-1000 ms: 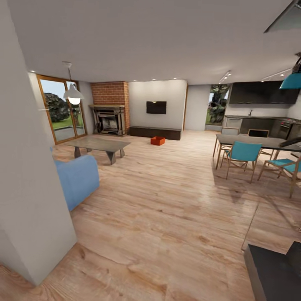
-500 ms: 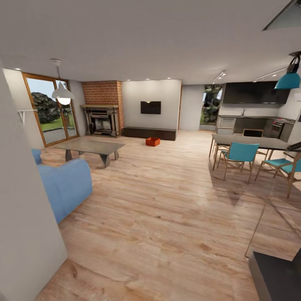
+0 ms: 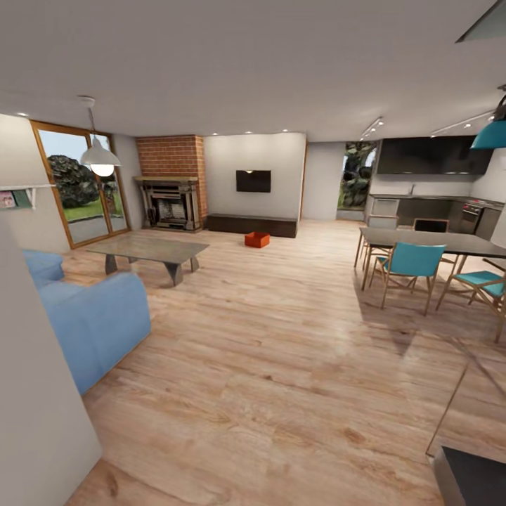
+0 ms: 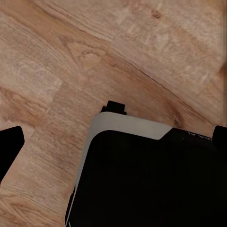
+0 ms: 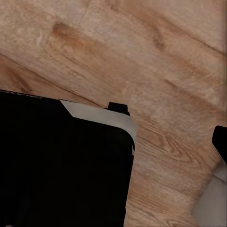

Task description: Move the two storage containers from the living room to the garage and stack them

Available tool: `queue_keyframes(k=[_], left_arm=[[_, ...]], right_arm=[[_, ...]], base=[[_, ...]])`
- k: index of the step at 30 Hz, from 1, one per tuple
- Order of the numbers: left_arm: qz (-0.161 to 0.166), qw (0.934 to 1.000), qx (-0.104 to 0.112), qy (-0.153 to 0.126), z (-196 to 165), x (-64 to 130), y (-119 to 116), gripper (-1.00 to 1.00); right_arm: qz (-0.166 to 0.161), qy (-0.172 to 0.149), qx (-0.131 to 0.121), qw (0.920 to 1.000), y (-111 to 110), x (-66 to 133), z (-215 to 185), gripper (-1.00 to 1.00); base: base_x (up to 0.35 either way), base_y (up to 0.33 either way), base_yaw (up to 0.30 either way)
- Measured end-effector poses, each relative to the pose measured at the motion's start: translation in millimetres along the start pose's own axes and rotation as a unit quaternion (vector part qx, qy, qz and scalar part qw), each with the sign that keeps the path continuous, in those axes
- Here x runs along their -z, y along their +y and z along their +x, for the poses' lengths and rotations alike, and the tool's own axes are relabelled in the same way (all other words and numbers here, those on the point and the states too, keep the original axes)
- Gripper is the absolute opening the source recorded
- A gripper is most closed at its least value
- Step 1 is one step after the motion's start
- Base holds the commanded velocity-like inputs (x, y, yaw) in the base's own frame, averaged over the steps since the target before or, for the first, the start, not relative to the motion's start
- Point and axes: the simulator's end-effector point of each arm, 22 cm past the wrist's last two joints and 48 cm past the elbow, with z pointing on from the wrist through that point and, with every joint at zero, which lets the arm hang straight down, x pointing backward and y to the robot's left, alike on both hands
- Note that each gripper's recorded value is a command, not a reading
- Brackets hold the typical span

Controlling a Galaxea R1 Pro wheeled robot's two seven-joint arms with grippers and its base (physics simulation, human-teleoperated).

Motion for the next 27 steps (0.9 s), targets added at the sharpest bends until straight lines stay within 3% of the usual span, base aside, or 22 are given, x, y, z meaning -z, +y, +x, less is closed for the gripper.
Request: queue_keyframes(k=[27], left_arm=[[0.000, 1.0000, 0.000, -0.004, -1.6, 0.0, -0.2, 1.00]], right_arm=[[0.001, -0.001, 0.001, 1.0000, -0.6, 0.0, -0.6, 1.00]], base=[[0.323, 0.000, 0.000]])
